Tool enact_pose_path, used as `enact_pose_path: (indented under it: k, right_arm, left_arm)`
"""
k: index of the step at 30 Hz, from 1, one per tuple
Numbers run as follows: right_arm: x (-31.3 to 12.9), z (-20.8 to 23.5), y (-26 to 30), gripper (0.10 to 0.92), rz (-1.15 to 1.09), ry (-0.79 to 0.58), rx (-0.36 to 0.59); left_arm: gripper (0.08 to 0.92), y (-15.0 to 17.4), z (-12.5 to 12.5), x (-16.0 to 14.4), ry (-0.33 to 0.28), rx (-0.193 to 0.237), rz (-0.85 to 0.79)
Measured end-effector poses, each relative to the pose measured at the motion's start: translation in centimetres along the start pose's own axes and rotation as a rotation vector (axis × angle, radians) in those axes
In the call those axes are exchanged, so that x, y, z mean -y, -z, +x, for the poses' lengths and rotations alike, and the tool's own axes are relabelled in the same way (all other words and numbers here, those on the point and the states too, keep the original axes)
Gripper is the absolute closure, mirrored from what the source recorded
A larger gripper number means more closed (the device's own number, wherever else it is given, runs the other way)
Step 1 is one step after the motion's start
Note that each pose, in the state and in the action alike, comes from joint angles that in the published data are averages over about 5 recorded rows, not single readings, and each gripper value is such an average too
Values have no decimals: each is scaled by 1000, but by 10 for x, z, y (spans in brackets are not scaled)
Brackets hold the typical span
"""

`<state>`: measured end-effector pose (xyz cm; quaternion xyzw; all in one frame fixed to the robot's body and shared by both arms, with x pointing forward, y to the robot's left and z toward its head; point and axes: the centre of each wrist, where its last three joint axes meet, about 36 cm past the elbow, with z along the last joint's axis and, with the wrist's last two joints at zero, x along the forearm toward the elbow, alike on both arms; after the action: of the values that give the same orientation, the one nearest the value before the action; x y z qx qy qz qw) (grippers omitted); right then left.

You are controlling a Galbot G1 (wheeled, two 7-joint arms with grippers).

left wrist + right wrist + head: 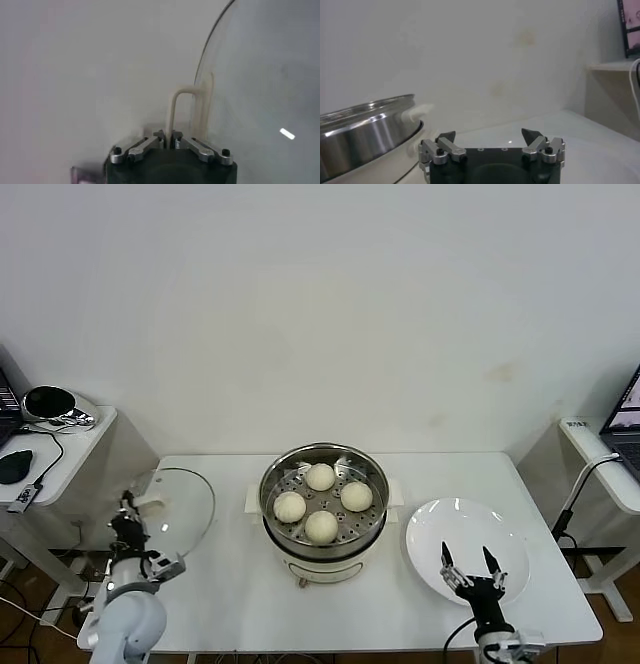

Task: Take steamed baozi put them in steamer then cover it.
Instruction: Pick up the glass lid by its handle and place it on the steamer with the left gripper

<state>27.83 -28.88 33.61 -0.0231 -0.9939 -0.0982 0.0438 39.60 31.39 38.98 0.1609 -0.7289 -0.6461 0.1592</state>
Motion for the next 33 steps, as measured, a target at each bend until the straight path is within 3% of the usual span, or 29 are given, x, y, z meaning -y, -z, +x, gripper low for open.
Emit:
enact_pose_path:
  k: [6,12,22,33]
  right_arm:
    - [6,-2,4,200,21,-22,-12]
    - [8,-5,12,200,55,-31,-20]
    - [9,1,15,200,96,-69,-27]
    - [8,3,1,200,111,-121,-43]
  left_arm:
    - [850,15,11,-37,44,-53,1]
    - [850,42,28,-65,56,-57,30]
    - [850,94,55,-82,38,17,87]
    - [850,167,70,-71,-23,119,122]
